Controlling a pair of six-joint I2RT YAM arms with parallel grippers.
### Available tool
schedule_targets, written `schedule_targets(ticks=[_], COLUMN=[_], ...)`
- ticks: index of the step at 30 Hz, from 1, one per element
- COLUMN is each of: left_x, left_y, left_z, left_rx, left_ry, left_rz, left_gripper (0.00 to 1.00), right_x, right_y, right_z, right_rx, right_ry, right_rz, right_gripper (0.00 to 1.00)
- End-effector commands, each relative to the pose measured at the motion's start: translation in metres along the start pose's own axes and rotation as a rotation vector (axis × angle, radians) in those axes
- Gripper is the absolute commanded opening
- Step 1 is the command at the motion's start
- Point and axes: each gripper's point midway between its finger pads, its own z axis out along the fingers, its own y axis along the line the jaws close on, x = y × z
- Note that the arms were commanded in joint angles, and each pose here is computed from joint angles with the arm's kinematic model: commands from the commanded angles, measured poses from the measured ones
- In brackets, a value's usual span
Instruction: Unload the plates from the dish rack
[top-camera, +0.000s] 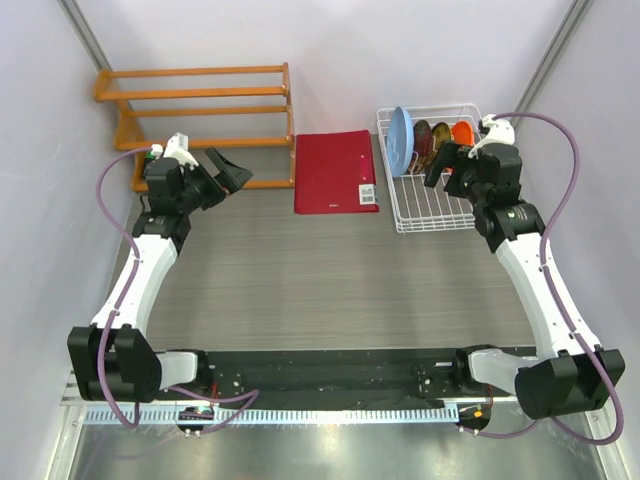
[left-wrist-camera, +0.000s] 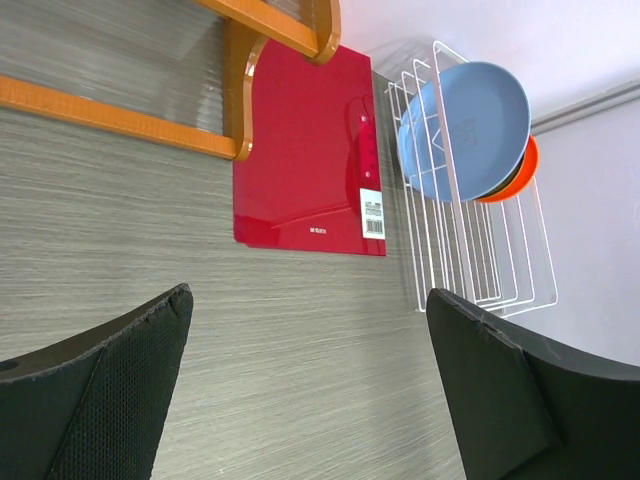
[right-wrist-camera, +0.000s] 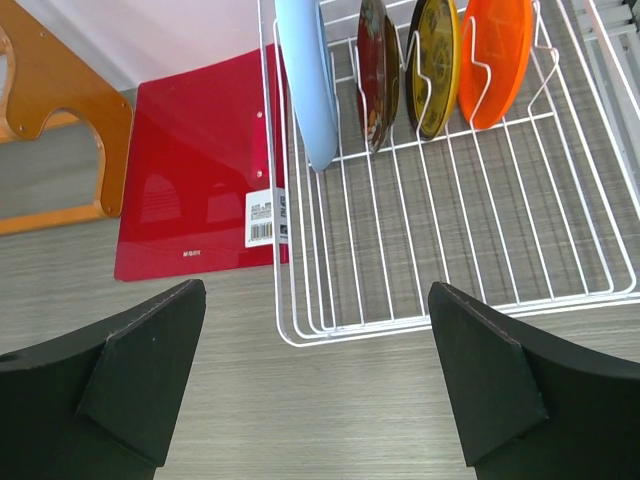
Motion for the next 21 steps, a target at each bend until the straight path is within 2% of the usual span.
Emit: schedule_targets(ticks=[1, 4, 8, 10, 12, 13, 15, 17, 18, 19, 21], left_x=[-0.014, -0.012, -0.01, -0.011, -0.018, -0.015, -0.021, -0.021, -0.012, -0.015, -0.004], left_y=[-0.016, -0.018, -0.023, -0.014, -0.008, -0.003, 0.002, 0.009, 0.009, 0.017, 0.02], left_z=[-0.009, -0.011, -0.015, -0.016, -0.024, -0.024, -0.032, -0.035, -0.034, -0.035, -0.029], left_rx=[0.068, 0.1, 0.126, 0.087, 0.04, 0.014, -0.051, -0.11, -0.128, -0.184, -0.22], left_ry=[-0.056, -0.078, -0.067, -0.096, -0.162, -0.171, -0.229, -0.256, -0.234, -0.261, -0.234], left_rz=[0.023, 0.009, 0.04, 0.049, 0.084, 0.098, 0.15, 0.198, 0.219, 0.232, 0.272], left_gripper=[1.0, 0.99, 0.99, 0.99, 1.0, 1.0, 1.0, 1.0, 0.99, 0.99, 1.0], right_x=[-0.045, -0.047, -0.06, -0.077, -0.071, -0.086, -0.074, -0.087, -0.069, -0.084, -0.069], right_y=[0.013, 0.03, 0.027, 0.031, 0.032, 0.044, 0.039, 0.054, 0.042, 0.05, 0.054], right_z=[-0.01, 0.008, 0.044, 0.057, 0.085, 0.087, 0.114, 0.125, 0.145, 0.146, 0.167], right_rx=[-0.045, -0.128, -0.065, -0.047, -0.021, -0.033, 0.044, 0.068, 0.151, 0.156, 0.197], right_ry=[-0.141, -0.111, -0.078, -0.093, -0.066, -0.097, -0.058, -0.079, -0.031, -0.063, -0.034], right_rz=[-0.003, -0.063, -0.067, -0.048, -0.055, -0.061, -0.111, -0.157, -0.2, -0.208, -0.256], right_gripper=[1.0, 1.0, 0.99, 0.98, 0.95, 0.95, 0.94, 0.94, 0.93, 0.93, 0.91])
